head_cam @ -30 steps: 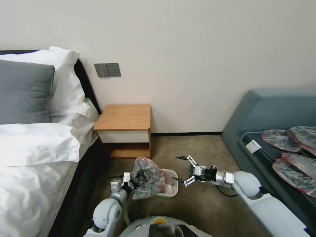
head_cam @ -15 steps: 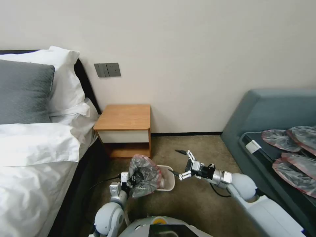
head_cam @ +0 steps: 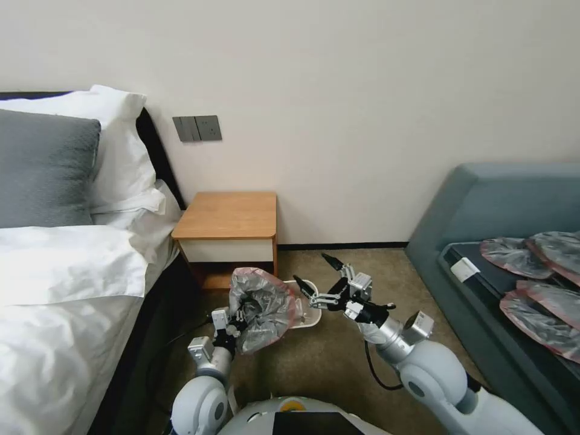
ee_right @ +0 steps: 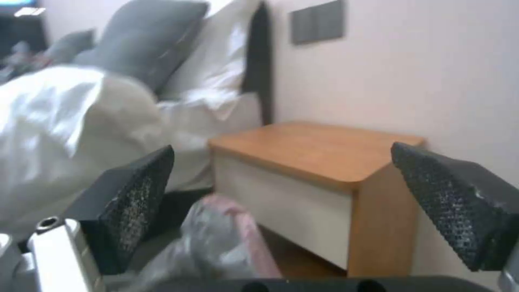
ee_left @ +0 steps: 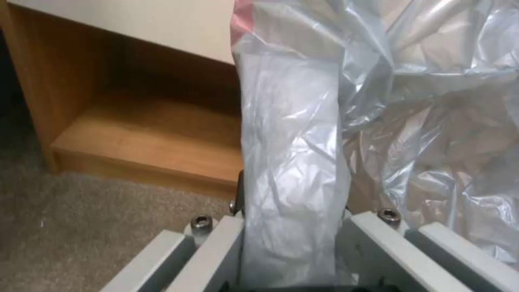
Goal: Pick up the garbage bag from the table and place it over the trash can.
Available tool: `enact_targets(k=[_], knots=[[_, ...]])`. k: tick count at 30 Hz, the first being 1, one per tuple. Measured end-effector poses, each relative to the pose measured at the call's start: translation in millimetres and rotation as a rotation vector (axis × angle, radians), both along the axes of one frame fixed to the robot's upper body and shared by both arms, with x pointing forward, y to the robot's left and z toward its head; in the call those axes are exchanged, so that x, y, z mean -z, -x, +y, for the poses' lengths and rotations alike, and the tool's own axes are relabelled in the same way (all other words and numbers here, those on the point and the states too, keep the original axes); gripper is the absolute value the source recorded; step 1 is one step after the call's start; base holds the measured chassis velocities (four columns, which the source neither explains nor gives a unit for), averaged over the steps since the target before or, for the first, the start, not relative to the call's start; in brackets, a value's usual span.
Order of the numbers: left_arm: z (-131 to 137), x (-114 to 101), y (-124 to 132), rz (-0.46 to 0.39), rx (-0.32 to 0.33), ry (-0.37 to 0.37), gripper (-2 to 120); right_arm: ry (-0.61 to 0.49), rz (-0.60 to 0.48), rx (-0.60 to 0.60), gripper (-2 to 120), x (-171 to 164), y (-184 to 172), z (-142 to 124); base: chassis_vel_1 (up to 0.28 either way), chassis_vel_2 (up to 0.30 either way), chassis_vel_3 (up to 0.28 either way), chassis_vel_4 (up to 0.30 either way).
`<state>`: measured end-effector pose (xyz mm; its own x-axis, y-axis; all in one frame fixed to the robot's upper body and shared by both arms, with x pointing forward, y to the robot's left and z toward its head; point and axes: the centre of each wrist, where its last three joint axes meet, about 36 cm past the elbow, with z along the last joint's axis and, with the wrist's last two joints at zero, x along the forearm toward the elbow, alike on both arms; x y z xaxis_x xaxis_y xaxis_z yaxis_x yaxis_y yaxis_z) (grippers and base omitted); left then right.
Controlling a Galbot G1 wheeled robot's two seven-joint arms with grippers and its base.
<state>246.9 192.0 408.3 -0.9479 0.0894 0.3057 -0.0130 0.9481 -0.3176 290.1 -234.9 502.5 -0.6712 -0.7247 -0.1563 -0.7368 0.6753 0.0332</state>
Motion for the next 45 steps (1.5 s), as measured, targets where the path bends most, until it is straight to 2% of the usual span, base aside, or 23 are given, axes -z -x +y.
enact_targets(k=[1,3,6,11,12,15,16,24,41,45], knots=[[1,0,-1,-0.029,0.001,-0.005,3,0.062,-0.013,-0.070,100,4,-11,-9,0.000,0.000,0.000,0.000],[3,-1,-4,-0.062,0.004,-0.016,3,0.118,-0.016,-0.127,100,7,-21,-17,0.000,0.000,0.000,0.000],[4,-3,-9,-0.095,0.004,-0.020,3,0.155,0.027,-0.153,100,9,-28,-15,0.000,0.000,0.000,0.000],[7,-11,-16,-0.141,0.009,-0.007,3,0.115,0.207,-0.072,100,7,-32,11,0.000,0.000,0.000,0.000],[7,-11,-16,-0.141,0.009,-0.007,3,0.115,0.207,-0.072,100,7,-32,11,0.000,0.000,0.000,0.000],[10,-15,-19,-0.156,0.007,-0.002,3,0.082,0.304,-0.021,100,1,-38,27,0.000,0.000,0.000,0.000],[10,-15,-19,-0.156,0.007,-0.002,3,0.082,0.304,-0.021,100,1,-38,27,0.000,0.000,0.000,0.000],[10,-16,-21,-0.159,0.007,0.006,3,0.064,0.516,0.007,100,-9,-56,62,0.000,0.000,0.000,0.000],[10,-13,-19,-0.146,0.011,0.008,3,0.103,0.533,0.028,99,17,-80,67,0.000,0.000,0.000,0.000],[10,-14,-18,-0.147,0.011,0.010,3,0.102,0.526,0.016,84,20,-81,69,0.000,0.000,0.000,0.000]])
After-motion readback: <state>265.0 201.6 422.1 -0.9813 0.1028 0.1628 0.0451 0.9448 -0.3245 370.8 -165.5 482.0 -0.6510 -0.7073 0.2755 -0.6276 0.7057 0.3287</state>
